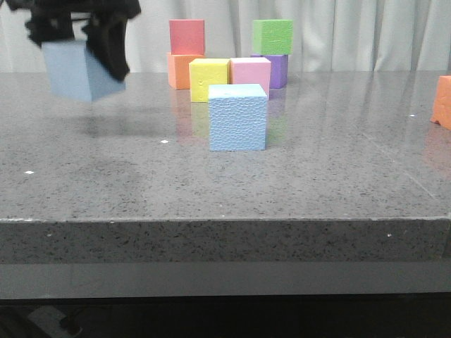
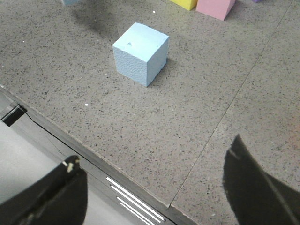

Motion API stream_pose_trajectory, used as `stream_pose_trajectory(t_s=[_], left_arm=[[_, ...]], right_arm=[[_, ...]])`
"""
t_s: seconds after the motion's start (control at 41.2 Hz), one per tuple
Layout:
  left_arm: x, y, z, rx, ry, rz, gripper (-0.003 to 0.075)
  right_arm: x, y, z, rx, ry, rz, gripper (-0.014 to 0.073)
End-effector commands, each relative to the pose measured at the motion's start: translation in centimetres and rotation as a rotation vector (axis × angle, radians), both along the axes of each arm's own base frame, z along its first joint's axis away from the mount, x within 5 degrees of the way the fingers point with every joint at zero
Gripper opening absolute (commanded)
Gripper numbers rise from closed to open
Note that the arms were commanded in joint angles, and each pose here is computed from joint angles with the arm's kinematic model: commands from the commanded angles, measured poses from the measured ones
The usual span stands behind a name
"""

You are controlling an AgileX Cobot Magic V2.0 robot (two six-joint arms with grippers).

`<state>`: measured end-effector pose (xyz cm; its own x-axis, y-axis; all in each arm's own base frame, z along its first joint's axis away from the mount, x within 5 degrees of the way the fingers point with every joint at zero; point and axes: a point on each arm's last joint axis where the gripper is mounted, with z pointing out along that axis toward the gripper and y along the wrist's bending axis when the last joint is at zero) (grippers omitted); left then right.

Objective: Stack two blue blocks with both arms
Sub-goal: 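Lift the held light-blue cube with the left gripper, then move the cube over the placed blue cube and lower it on top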

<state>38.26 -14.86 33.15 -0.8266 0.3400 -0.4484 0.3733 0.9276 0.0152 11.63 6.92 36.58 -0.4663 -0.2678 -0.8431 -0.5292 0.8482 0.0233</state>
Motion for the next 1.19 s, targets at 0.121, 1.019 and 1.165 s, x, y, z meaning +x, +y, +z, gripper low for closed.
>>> stream_pose_trajectory(t_s=[0.121, 1.019, 1.165], left_arm=[[-3.3, -4.2, 7.5, -0.035, -0.247, -0.440, 0.0315], [-5.4, -12.6, 3.8, 0.131, -0.366, -1.096, 0.0318], [-5.4, -12.6, 3.8, 0.128, -0.367, -1.096, 0.0403]], right_arm=[[0.2, -0.1, 1.4, 0.035, -0.091, -0.009, 0.0602], [0.2, -0.1, 1.4, 0.035, -0.091, -0.009, 0.0602], [0.2, -0.1, 1.4, 0.035, -0.091, -0.009, 0.0602]])
